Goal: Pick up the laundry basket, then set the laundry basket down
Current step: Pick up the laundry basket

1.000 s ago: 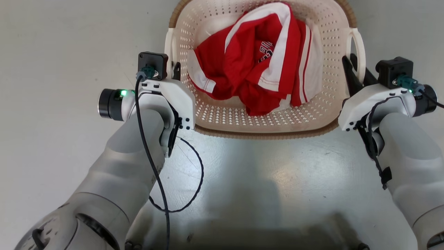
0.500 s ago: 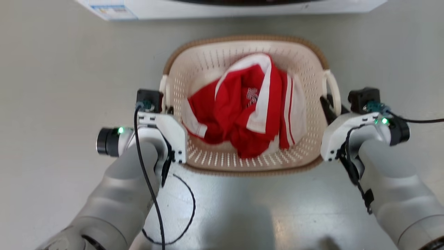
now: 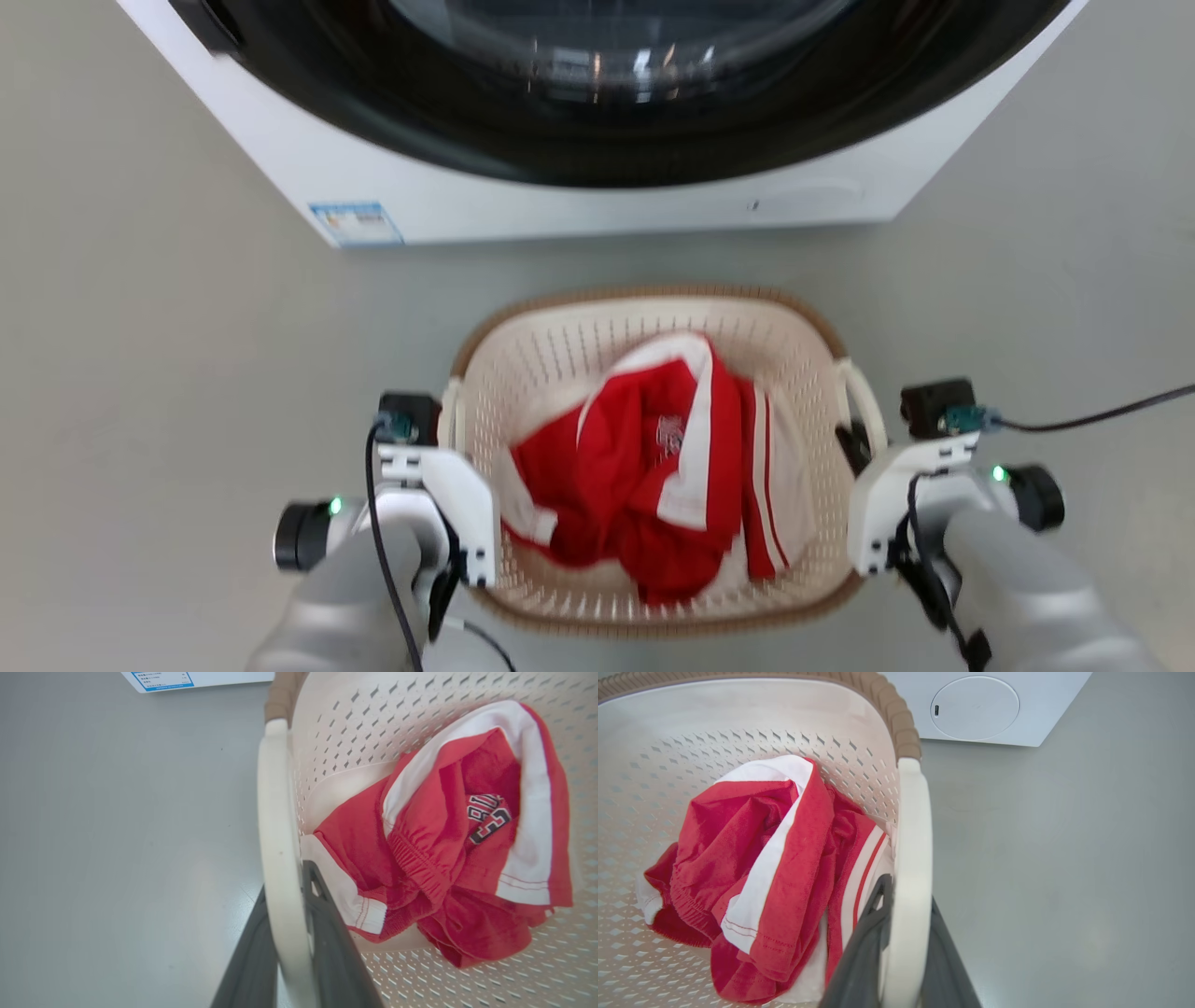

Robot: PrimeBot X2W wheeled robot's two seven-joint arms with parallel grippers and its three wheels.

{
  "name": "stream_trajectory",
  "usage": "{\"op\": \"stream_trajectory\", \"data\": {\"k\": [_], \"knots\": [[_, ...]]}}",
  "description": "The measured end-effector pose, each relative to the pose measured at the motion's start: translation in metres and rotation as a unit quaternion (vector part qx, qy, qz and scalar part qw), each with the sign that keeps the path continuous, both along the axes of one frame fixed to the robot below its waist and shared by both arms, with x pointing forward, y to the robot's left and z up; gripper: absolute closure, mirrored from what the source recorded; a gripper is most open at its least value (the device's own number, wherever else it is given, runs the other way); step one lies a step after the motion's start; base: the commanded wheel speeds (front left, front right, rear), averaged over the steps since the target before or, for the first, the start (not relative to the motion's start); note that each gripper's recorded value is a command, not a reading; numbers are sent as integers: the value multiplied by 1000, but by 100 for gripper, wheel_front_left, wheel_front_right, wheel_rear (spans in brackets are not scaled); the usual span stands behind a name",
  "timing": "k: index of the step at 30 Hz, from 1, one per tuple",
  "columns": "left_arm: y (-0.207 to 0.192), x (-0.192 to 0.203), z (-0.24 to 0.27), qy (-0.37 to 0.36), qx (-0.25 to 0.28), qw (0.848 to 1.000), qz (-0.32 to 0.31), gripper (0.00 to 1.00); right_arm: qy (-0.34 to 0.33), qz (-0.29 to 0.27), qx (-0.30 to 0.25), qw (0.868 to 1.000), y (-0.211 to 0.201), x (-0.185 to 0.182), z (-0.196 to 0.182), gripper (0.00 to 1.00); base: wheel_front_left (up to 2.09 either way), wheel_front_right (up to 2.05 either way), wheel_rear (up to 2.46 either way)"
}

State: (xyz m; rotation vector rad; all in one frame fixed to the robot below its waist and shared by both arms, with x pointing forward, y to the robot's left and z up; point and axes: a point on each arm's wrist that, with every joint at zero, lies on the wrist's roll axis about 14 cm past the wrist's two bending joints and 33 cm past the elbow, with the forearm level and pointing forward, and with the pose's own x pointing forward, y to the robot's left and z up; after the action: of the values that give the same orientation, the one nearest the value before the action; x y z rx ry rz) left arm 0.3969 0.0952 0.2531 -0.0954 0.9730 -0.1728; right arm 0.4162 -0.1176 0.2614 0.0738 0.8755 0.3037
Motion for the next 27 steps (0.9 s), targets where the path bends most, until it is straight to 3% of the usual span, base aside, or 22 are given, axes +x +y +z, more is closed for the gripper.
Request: {"op": "stream_trajectory", "data": {"k": [12, 27], "knots": [[0, -50, 40, -13, -16, 1000, -6, 100, -9, -3, 11, 1000, 3, -51, 45, 100, 0, 0, 0], [10, -102, 50, -2, -11, 1000, -9, 100, 31, -3, 29, 999, 19, -105, 55, 100, 0, 0, 0]]}}
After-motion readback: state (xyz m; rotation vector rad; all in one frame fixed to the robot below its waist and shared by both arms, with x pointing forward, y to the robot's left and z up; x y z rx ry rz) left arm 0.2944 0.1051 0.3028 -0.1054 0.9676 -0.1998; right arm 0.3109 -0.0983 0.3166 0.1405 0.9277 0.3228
